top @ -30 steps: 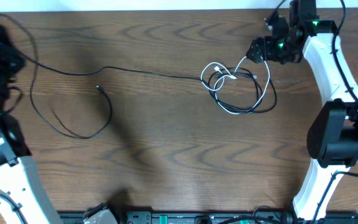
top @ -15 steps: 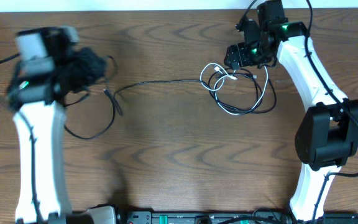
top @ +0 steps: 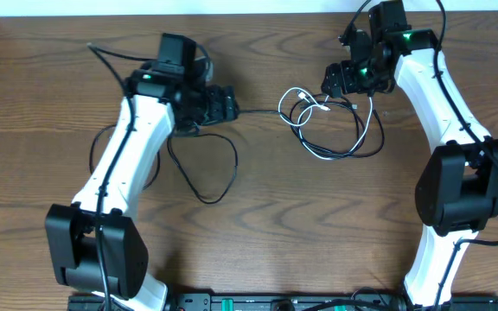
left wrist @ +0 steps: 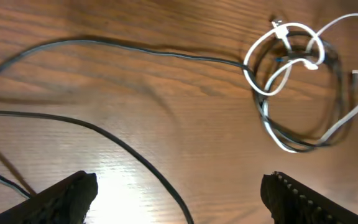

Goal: Untangle cables
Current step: 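Swing the left gripper back right toward the white and black tangle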

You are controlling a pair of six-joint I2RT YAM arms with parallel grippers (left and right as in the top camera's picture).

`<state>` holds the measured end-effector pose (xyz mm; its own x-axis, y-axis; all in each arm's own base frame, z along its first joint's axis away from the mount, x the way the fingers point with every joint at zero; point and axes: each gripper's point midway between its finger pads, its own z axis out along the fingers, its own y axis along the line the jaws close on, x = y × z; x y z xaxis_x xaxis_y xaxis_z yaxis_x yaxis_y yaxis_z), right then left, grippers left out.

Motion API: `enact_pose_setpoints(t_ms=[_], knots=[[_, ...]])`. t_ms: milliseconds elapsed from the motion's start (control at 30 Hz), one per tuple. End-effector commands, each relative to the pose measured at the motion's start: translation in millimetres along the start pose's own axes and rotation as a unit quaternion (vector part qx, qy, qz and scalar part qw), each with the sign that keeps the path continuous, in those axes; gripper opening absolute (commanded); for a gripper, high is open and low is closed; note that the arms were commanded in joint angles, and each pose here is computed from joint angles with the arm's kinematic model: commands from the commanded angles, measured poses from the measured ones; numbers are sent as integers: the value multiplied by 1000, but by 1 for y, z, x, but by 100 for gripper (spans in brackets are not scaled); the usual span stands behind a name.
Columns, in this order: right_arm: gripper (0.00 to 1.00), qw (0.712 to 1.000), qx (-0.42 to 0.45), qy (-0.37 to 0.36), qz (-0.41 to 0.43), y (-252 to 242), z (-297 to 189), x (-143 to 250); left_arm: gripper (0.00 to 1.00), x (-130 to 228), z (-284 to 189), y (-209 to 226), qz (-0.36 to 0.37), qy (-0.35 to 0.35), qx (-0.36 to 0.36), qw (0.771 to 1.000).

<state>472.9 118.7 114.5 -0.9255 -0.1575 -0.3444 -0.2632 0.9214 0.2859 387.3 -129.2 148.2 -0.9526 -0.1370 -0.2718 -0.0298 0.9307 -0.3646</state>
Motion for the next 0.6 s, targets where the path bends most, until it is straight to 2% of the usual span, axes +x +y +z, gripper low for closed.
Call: enact_pose_setpoints(t_ms=[0, 167, 367, 567], knots=[[84, 1000, 2, -5, 1, -3, -7, 0, 90, -13, -13, -8, 41, -45, -34, 998], [84, 1000, 5, -5, 1, -4, -7, 0, 89, -13, -7, -44, 80, -63, -8, 995], [85, 999, 36, -2, 19, -14, -7, 1, 74, -9, 20, -87, 88, -71, 25, 993], [85, 999, 36, -1, 23, -14, -7, 2, 70, 0, 59, -122, 109, -66, 48, 991]])
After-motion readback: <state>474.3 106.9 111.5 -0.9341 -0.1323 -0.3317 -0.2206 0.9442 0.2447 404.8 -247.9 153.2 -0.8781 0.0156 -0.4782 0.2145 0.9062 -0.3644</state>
